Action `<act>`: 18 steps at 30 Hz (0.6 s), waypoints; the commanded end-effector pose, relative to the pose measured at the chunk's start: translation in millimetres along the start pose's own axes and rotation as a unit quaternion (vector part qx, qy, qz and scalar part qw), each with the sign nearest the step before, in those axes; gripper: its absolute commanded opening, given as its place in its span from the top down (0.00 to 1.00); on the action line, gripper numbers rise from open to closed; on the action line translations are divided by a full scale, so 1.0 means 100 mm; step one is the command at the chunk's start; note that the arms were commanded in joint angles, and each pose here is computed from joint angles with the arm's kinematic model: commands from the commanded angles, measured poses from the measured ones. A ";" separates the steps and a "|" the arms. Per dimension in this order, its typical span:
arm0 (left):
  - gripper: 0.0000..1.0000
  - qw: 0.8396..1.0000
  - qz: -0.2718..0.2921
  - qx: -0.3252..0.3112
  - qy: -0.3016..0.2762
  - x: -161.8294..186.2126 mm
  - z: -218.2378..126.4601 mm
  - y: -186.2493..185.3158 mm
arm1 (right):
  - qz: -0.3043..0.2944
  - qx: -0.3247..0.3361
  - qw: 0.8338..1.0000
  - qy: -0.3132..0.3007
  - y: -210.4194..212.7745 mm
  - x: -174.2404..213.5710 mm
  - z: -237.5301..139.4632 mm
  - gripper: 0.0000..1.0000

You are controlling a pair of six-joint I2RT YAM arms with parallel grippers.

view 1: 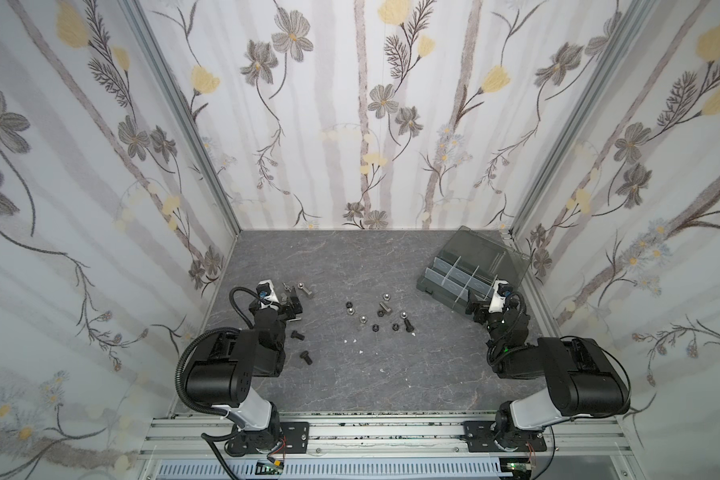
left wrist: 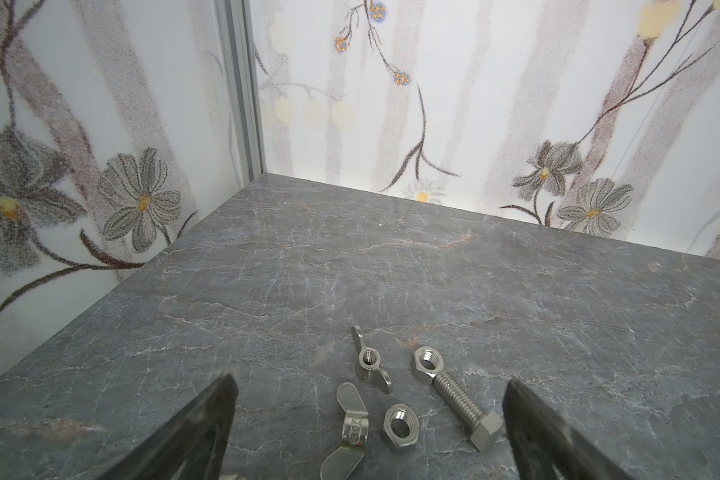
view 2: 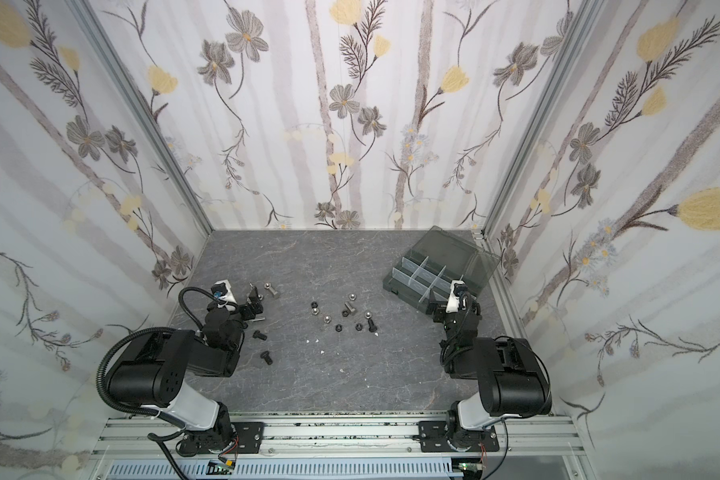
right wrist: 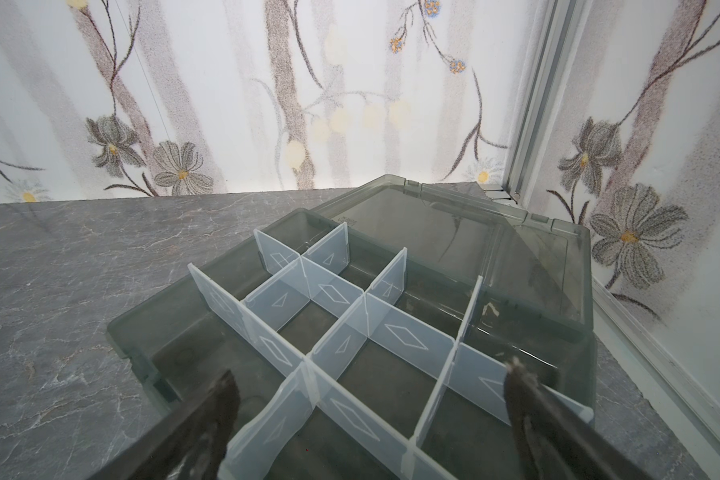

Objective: Sort the screws and nuts into containers

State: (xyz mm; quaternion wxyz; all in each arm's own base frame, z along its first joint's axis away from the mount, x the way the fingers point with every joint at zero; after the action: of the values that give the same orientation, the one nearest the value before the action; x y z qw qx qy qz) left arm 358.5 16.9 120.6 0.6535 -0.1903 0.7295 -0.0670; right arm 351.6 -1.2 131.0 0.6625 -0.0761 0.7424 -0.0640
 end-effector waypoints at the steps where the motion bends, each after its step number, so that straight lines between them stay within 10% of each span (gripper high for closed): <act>1: 0.00 1.000 -0.005 0.007 -0.018 -0.09 0.01 -0.04 | -0.002 0.005 1.000 -0.011 -0.02 -0.06 0.00 0.00; 18: 0.00 0.996 -0.059 -0.061 0.015 -0.64 0.00 -0.10 | 0.111 0.111 0.986 0.062 -0.43 -0.45 -0.18 0.00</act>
State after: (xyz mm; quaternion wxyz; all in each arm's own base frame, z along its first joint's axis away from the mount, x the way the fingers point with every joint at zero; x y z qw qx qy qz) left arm 367.0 28.4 204.4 0.6882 -0.2376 0.6813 -0.0755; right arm 341.8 -35.8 212.0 0.6904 0.0625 0.7140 -0.0987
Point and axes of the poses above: each gripper's point midway between its finger pads, its own z axis out along the fingers, its own y axis along the line the jaws close on, x = y × z, the point moved 2 cm from there along -z, back along the fingers, and after that the axes turned 14 degrees about -z, right-handed, at the moved point
